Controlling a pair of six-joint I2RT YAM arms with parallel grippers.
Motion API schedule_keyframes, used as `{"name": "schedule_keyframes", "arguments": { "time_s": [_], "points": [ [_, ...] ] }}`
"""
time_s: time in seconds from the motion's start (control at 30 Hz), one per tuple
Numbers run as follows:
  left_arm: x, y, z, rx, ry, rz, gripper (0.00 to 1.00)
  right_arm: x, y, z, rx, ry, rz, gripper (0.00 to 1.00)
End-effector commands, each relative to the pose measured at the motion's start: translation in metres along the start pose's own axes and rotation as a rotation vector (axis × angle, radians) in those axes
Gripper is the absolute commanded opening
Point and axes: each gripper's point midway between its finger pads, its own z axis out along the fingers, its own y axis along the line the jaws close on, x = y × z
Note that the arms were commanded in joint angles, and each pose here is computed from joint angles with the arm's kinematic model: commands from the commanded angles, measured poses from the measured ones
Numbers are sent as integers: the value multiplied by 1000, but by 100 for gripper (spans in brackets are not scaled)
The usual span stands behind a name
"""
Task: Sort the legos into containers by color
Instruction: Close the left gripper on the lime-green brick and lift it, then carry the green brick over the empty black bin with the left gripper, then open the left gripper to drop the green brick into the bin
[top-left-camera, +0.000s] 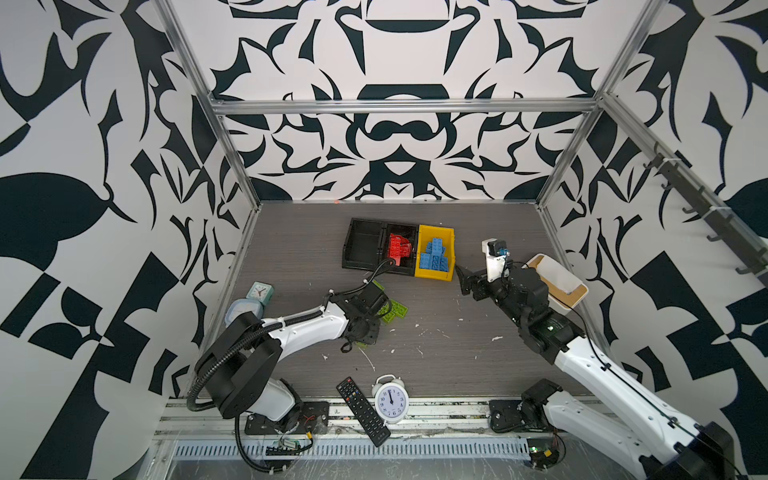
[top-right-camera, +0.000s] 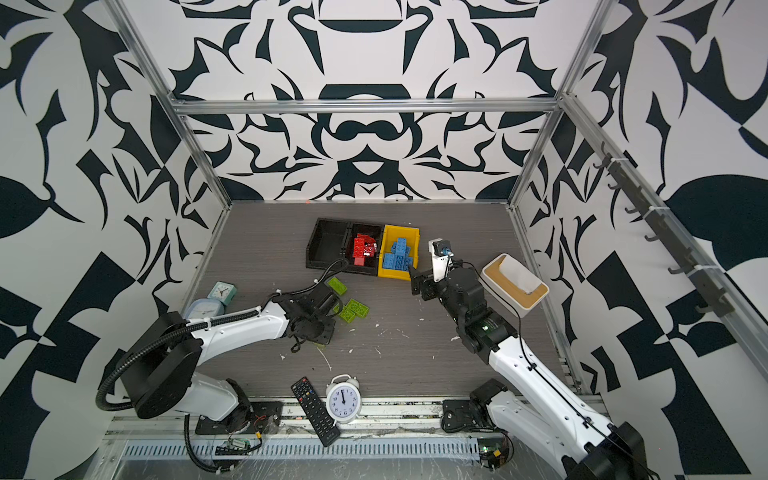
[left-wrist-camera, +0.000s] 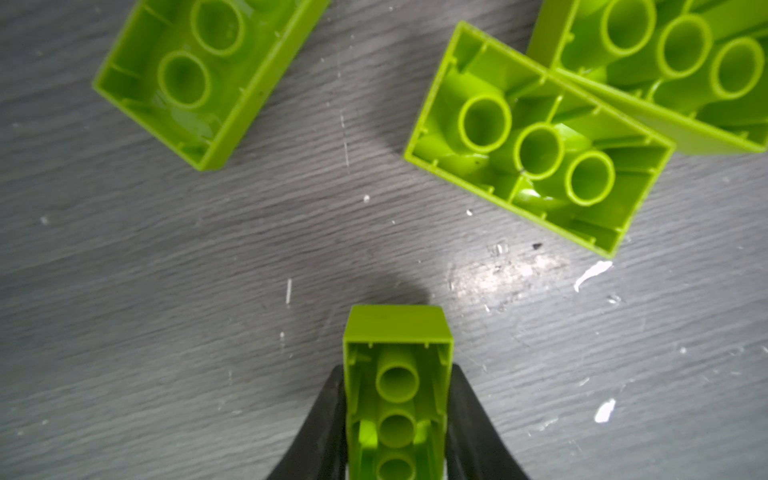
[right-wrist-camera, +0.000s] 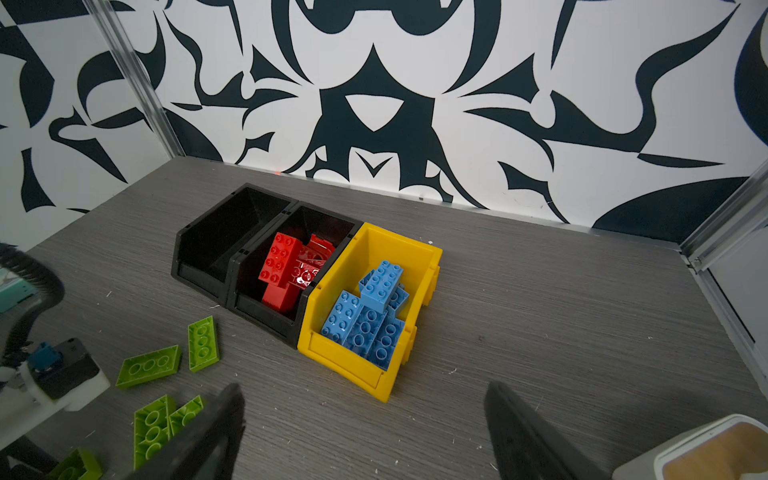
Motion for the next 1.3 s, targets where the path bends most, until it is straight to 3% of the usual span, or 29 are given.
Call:
{"name": "schedule_keyframes", "arguments": {
  "time_s": [0.0,0.2,0.4,0.63,1.07,1.27],
  "points": [
    [-24,1,-24,-17,-75,-20,19,-9,1,0,-7,-37,17,93],
    [-85,15,-58,16,-215,-41,18,-1,5,7,-29,-18,24,93],
    [-156,47,-80,-34,-325,-15,18,5,11,12,-57,7,27,93],
    [-225,49,-69,-39,-412,78,18,4,9,11,-51,-1,27,94],
    [-279,70,-26,-61,-414,85,18,5,12,9,-72,-1,29,94],
    [-294,74,-13,-7,-411,67,19,6,13,9,-73,2,28,94]
  ]
}}
